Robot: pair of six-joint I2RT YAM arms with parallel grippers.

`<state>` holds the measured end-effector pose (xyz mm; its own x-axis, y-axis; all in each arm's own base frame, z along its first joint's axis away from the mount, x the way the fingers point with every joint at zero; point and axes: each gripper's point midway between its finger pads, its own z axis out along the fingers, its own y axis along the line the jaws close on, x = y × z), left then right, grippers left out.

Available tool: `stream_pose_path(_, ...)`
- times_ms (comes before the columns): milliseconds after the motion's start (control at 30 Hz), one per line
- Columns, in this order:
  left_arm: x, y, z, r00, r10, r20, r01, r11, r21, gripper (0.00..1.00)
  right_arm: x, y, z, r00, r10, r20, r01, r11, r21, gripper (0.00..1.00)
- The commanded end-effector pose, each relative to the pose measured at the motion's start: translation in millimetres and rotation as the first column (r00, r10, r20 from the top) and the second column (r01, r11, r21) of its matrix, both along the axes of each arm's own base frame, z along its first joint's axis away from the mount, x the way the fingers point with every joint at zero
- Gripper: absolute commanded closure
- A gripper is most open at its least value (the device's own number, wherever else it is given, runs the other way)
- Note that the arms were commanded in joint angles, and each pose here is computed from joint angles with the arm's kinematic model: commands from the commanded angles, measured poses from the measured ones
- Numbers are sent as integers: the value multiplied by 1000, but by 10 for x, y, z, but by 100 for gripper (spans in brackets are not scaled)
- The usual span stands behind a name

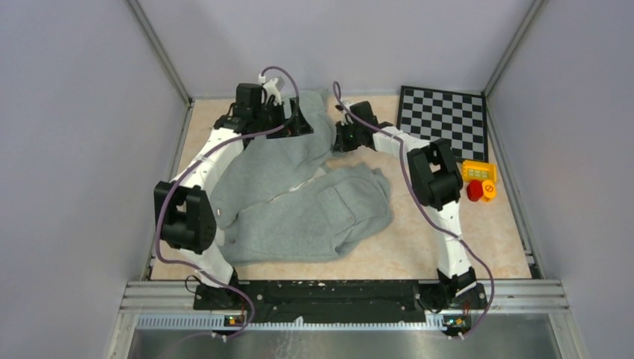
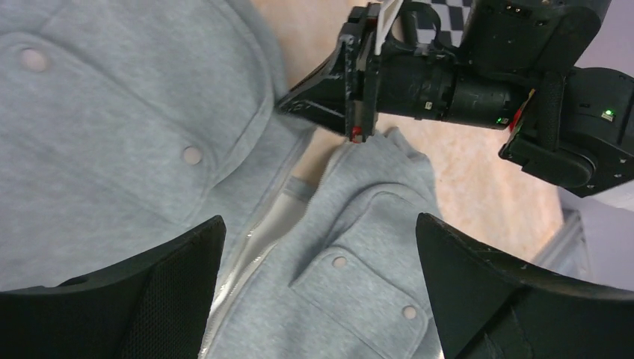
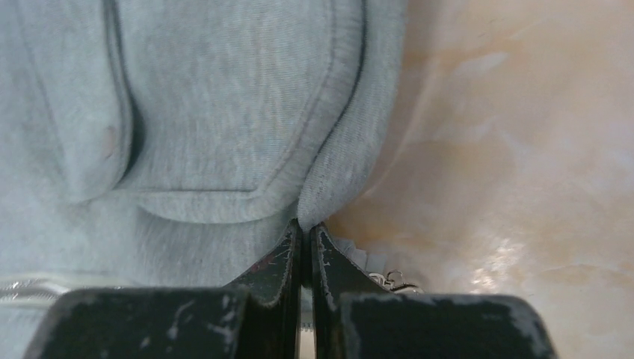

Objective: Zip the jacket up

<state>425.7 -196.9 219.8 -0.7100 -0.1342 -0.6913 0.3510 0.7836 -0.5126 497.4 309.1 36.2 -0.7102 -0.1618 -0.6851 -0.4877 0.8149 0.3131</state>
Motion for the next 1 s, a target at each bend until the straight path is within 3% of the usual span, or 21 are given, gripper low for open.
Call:
stream_pose_path(0, 21, -248, 42, 989, -129, -73, 119, 985, -122, 1, -329, 240, 583, 984, 176, 16, -177, 976, 130, 100)
stream_pose_path(233, 316, -340, -365, 975, -191, -113, 175, 975, -139, 3, -517, 279, 748, 955, 294, 42, -296, 939, 177, 100)
stream_pose_path(500, 309, -501, -799, 929, -310, -204, 261, 936, -236, 20, -499, 200, 827, 960, 278, 21, -271, 911, 310, 100)
stream_pose_path(667, 290, -526, -985, 916, -317, -246, 252, 931, -264, 19, -512, 145, 1033, 967, 246, 66, -253, 892, 374, 100)
stream_pose_path(967, 134, -746, -928, 872, -431, -231, 308, 851, -426, 20, -551, 199, 1303, 961, 268, 68, -265, 823, 502, 100)
